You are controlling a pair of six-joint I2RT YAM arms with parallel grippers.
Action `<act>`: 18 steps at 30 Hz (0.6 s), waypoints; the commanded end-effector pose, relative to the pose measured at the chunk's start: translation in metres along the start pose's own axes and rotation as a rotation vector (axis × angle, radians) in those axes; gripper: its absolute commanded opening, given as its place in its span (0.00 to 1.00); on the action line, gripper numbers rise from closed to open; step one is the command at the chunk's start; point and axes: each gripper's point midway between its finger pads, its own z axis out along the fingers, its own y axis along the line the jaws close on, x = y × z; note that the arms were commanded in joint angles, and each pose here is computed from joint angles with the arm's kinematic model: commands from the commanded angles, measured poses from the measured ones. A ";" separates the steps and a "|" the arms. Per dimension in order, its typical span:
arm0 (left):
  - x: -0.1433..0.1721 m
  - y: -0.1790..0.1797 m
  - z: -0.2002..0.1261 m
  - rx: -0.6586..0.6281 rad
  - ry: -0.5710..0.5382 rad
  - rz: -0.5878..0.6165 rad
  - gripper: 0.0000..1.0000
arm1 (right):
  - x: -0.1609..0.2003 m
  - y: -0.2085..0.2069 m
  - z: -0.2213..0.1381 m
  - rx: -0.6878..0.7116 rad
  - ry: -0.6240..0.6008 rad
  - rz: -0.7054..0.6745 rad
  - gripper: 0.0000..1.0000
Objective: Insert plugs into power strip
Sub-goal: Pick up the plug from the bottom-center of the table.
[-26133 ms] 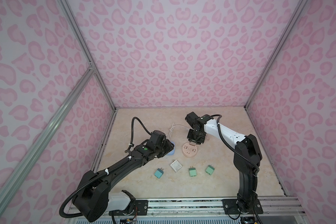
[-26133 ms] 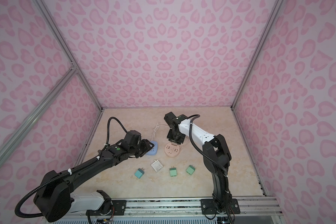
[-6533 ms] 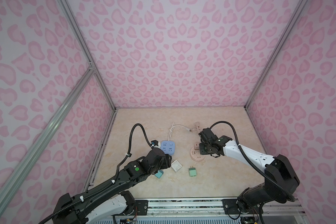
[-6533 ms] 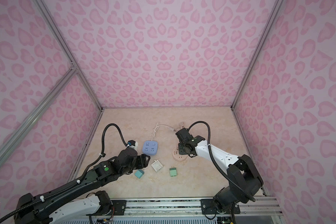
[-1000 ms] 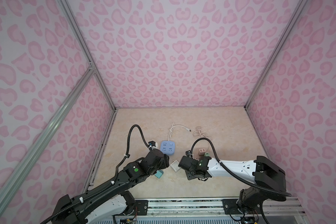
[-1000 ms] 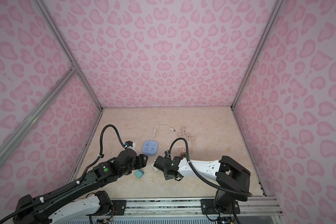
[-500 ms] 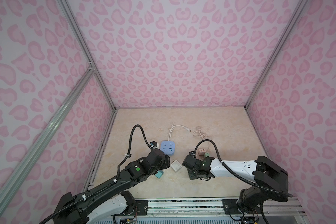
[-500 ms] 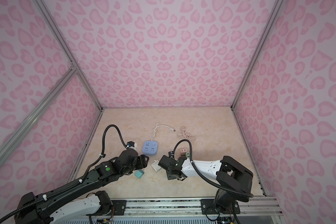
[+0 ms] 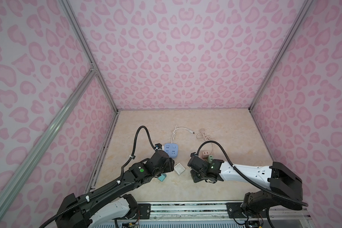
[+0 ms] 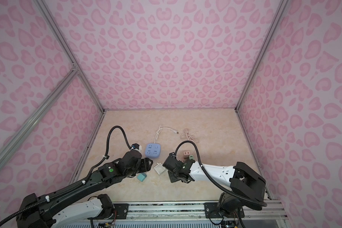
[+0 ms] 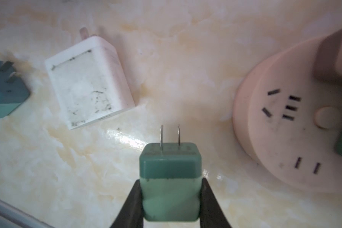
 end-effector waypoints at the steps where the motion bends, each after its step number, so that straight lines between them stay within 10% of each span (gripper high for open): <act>1: 0.008 -0.011 0.003 0.046 0.062 0.023 0.63 | 0.000 0.012 -0.011 -0.063 -0.018 -0.134 0.00; 18: 0.041 -0.084 0.007 0.462 0.267 0.011 0.59 | -0.019 0.051 -0.046 -0.246 -0.121 -0.257 0.00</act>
